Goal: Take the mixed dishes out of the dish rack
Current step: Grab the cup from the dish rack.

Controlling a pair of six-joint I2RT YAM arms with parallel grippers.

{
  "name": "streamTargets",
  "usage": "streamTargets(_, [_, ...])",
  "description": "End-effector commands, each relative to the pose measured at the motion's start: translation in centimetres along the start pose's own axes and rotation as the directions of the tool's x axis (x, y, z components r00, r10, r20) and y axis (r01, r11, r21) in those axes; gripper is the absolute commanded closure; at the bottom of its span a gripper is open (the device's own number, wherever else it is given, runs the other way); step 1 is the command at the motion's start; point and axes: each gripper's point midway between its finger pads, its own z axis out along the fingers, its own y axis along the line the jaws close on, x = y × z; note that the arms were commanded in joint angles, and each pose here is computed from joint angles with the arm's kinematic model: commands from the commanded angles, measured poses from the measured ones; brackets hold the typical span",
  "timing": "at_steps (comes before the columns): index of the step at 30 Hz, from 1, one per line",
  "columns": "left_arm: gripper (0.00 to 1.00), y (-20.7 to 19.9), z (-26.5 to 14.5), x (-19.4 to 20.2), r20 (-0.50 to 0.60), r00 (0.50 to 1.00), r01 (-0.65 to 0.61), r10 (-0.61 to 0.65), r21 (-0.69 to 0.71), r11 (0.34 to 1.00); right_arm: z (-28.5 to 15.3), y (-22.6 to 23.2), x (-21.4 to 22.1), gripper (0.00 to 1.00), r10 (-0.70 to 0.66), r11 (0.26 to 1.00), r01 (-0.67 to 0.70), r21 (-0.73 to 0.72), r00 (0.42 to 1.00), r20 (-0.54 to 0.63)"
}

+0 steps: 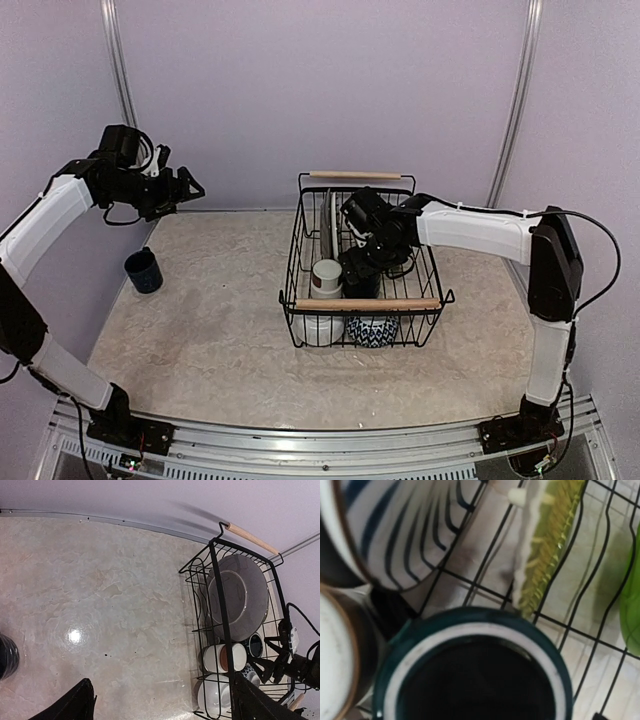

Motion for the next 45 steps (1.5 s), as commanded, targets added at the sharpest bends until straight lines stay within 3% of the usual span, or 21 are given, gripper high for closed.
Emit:
streamTargets(1, [0.1, -0.4, 0.3, 0.1, -0.007, 1.0, 0.005, -0.005, 0.026, 1.0, 0.9, 0.1, -0.3, 0.07, 0.001, 1.0, -0.001, -0.024, 1.0, -0.007])
streamTargets(30, [0.1, -0.1, 2.1, 1.2, -0.059, 0.998, 0.003, -0.003, 0.004, 1.0, 3.8, 0.2, 0.7, 0.1, 0.031, 0.997, -0.032, -0.065, 0.999, -0.009])
streamTargets(42, [0.1, -0.1, 2.5, 1.5, -0.074, 0.997, 0.001, 0.0, 0.002, 1.0, 0.4, -0.2, -0.7, 0.33, 0.072, 0.993, -0.065, -0.102, 0.995, 0.068])
streamTargets(45, [0.1, -0.2, 2.6, 1.6, -0.078, 0.997, 0.0, 0.0, 0.002, 1.0, -0.7, -0.3, -1.1, 0.44, 0.084, 0.99, -0.072, -0.12, 0.992, 0.095])
